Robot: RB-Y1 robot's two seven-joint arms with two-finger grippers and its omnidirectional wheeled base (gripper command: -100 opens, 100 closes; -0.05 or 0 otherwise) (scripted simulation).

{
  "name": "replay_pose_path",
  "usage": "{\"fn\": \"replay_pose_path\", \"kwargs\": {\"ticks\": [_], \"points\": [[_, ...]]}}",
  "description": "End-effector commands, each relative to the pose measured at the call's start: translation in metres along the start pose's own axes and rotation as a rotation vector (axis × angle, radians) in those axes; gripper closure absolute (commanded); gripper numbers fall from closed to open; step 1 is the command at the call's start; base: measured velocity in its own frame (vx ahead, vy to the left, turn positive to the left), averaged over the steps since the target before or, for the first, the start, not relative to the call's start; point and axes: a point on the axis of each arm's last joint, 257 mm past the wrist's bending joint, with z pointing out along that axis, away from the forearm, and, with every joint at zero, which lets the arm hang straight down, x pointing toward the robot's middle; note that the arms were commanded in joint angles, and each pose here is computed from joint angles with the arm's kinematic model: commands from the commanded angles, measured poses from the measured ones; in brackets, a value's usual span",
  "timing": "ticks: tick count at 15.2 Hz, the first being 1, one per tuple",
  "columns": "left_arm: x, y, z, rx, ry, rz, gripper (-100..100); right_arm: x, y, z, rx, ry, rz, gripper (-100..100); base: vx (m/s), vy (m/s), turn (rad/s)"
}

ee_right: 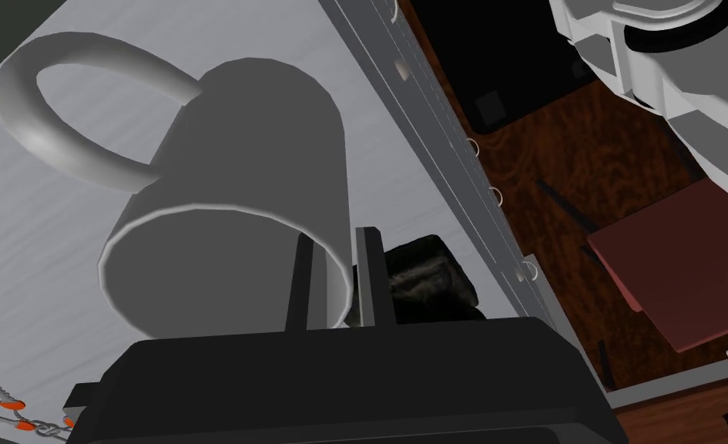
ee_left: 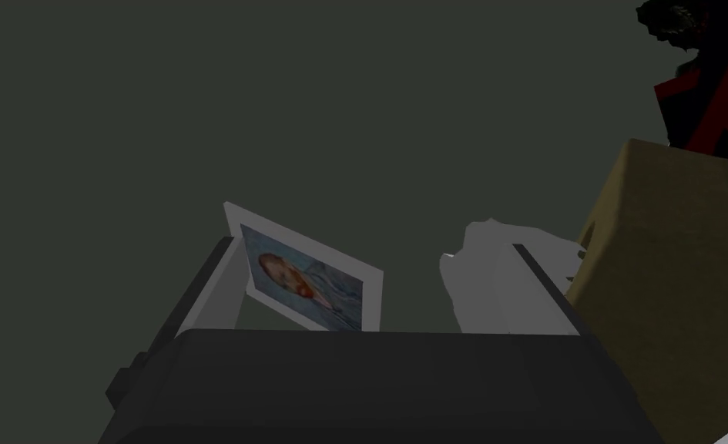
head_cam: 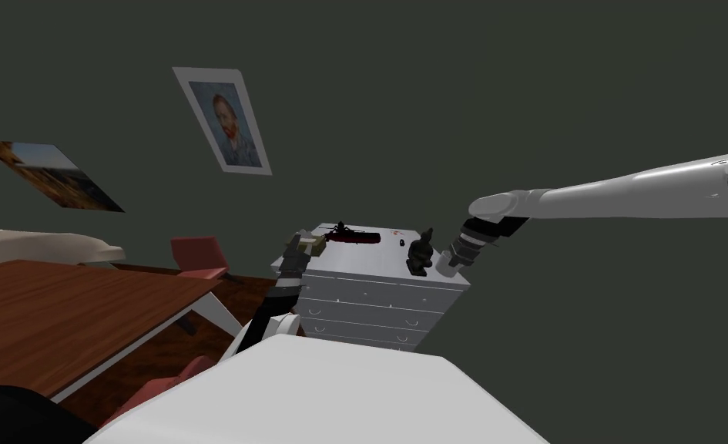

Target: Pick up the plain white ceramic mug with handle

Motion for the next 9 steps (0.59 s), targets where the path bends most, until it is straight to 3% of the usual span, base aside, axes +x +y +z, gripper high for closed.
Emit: {"fn": "replay_pose_path", "kwargs": {"ticks": [1,9], "points": [[0.0,0.0,0.0,0.0,0.0,0.0,0,-0.016,0.005,-0.002,-0.001,-0.002,0.002,100,-0.01,-0.135,0.004],[0.0,0.0,0.0,0.0,0.0,0.0,0,-0.064,0.03,-0.007,-0.002,-0.002,0.001,100,-0.006,-0.108,0.005]]}}
